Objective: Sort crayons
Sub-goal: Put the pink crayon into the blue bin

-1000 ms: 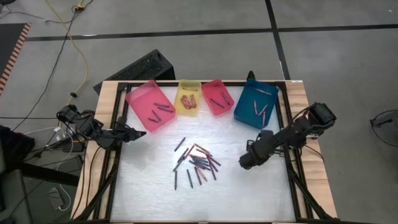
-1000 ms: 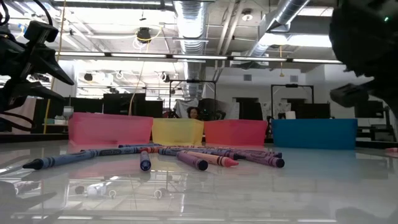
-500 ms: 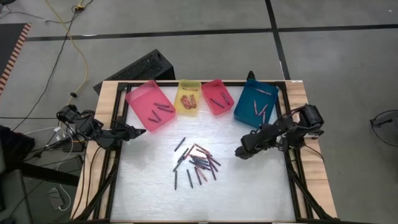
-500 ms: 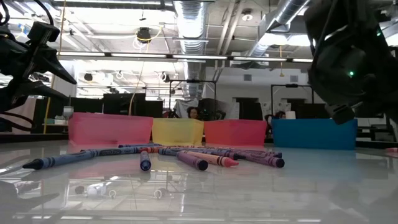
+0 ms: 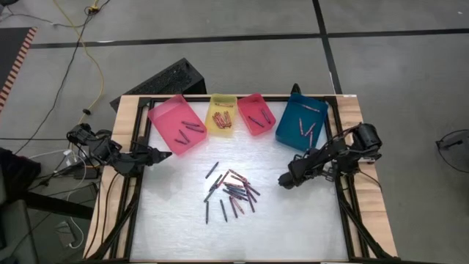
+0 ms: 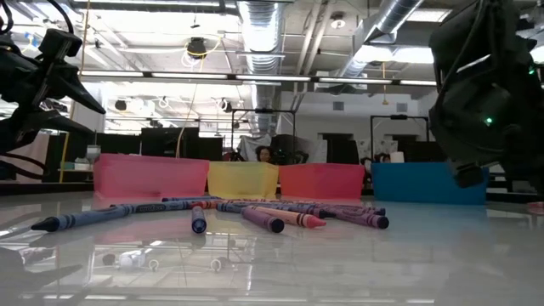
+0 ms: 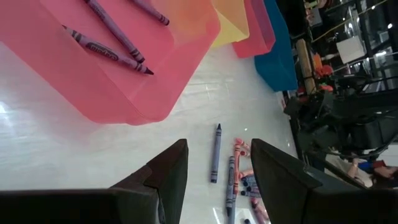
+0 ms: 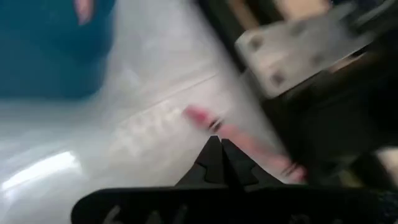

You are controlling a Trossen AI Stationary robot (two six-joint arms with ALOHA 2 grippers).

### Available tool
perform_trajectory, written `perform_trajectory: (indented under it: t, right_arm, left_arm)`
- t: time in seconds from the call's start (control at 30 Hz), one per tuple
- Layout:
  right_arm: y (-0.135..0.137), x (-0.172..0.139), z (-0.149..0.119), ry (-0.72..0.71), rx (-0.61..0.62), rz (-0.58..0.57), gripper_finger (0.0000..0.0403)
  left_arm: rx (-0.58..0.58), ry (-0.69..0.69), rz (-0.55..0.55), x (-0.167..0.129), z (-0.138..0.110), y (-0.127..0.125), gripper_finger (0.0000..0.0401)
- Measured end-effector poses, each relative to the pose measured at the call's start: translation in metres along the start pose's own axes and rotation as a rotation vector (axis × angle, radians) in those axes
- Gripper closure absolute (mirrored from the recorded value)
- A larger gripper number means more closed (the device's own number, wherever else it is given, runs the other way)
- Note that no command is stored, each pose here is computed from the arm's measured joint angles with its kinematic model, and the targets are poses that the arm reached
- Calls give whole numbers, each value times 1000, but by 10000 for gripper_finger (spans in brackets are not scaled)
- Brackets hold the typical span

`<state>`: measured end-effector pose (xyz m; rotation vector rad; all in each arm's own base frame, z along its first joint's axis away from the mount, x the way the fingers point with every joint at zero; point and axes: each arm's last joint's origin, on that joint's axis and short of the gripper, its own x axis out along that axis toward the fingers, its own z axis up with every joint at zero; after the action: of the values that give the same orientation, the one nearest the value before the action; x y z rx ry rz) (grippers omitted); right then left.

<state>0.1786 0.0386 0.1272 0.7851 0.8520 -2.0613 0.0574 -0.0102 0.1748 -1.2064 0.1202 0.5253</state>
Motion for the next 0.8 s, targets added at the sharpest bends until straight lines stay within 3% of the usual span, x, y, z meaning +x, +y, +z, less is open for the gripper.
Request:
perform_trajectory:
  t: [0.27,0.57,0.8]
  right_arm:
    - [-8,1,10,-85,-26,-100,403]
    - [5,8,18,-39,41,-161,403]
    - [15,20,7,-8,59,-233,403]
  left_arm:
    - [-16,-1,0,0,0,0,236]
    - [-17,-26,0,0,1,0,236]
    - [-24,-32,-1,0,1,0,236]
